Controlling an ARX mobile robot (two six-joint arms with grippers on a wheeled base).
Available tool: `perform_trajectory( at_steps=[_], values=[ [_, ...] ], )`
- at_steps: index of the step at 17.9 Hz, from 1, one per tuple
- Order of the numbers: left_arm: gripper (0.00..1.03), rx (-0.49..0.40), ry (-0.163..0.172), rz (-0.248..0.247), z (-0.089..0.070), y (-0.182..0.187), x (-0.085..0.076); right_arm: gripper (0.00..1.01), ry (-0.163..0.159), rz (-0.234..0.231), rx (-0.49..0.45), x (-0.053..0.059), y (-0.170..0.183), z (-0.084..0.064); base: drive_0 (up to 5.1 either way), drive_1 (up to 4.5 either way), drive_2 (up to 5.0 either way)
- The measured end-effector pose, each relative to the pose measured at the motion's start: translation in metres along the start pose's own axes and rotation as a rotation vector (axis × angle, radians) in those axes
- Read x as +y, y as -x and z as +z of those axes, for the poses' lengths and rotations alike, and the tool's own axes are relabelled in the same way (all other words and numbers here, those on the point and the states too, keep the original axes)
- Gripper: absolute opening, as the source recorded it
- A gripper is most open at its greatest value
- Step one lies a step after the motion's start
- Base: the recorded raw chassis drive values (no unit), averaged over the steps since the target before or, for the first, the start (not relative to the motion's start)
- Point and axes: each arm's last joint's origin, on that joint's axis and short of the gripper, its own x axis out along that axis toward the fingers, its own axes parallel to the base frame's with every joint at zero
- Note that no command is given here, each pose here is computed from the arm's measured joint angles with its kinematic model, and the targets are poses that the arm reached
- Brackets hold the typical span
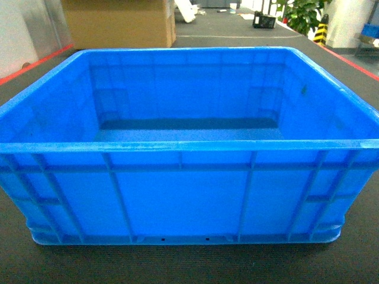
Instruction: Place box next to blue box on left shelf
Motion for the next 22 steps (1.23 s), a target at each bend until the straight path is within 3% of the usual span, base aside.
perform_trajectory(
  at_steps=[2, 3, 4, 5, 7, 8, 10, 11, 13, 14, 19, 21, 22],
  values=[
    [0.98, -0.029, 0.023, -0.067, 0.044, -0.026, -0.015, 0.98, -0.023, 0.068, -0.042, 0.013, -0.018, 0.048, 0.0, 0.0, 0.0],
    [0.98, 0.036, 0.042, -0.133, 0.058, -0.046, -0.027, 0.98, -0.022, 0.118, 0.013, 0.024, -0.034, 0.068, 0.0, 0.0, 0.0],
    [0.98, 0.094, 0.038, -0.183, 0.068, -0.065, -0.042, 0.98, -0.012, 0.166, 0.08, 0.034, -0.05, 0.081, 0.0, 0.0, 0.0],
    [0.98, 0.169, 0.003, -0.218, 0.075, -0.09, -0.06, 0.98, -0.002, 0.2, 0.154, 0.05, -0.073, 0.093, 0.0, 0.0, 0.0],
    [0.98, 0.328, -0.071, -0.203, 0.074, -0.131, -0.086, 0.98, 0.027, 0.263, 0.296, 0.079, -0.113, 0.104, 0.0, 0.0, 0.0],
    [0.98, 0.403, -0.082, -0.212, 0.074, -0.144, -0.095, 0.98, 0.022, 0.28, 0.35, 0.09, -0.129, 0.109, 0.0, 0.0, 0.0],
    [0.98, 0.482, -0.094, -0.213, 0.078, -0.163, -0.109, 0.98, 0.028, 0.278, 0.434, 0.112, -0.161, 0.104, 0.0, 0.0, 0.0],
    [0.98, 0.511, -0.097, -0.216, 0.077, -0.168, -0.115, 0.98, 0.047, 0.278, 0.491, 0.121, -0.171, 0.091, 0.0, 0.0, 0.0],
    [0.98, 0.608, -0.125, -0.195, 0.061, -0.177, -0.122, 0.98, 0.103, 0.223, 0.615, 0.128, -0.186, 0.057, 0.0, 0.0, 0.0],
    [0.98, 0.645, -0.133, -0.192, 0.053, -0.179, -0.124, 0.98, 0.104, 0.222, 0.632, 0.131, -0.188, 0.051, 0.0, 0.0, 0.0],
    [0.98, 0.682, -0.135, -0.205, 0.045, -0.176, -0.129, 0.98, 0.099, 0.224, 0.641, 0.133, -0.189, 0.048, 0.0, 0.0, 0.0],
    [0.84, 0.731, -0.157, -0.218, 0.041, -0.171, -0.131, 0.98, 0.095, 0.218, 0.662, 0.133, -0.189, 0.045, 0.0, 0.0, 0.0],
    [0.72, 0.763, -0.167, -0.231, 0.039, -0.169, -0.132, 0.87, 0.092, 0.206, 0.691, 0.132, -0.188, 0.041, 0.0, 0.0, 0.0]
  ],
)
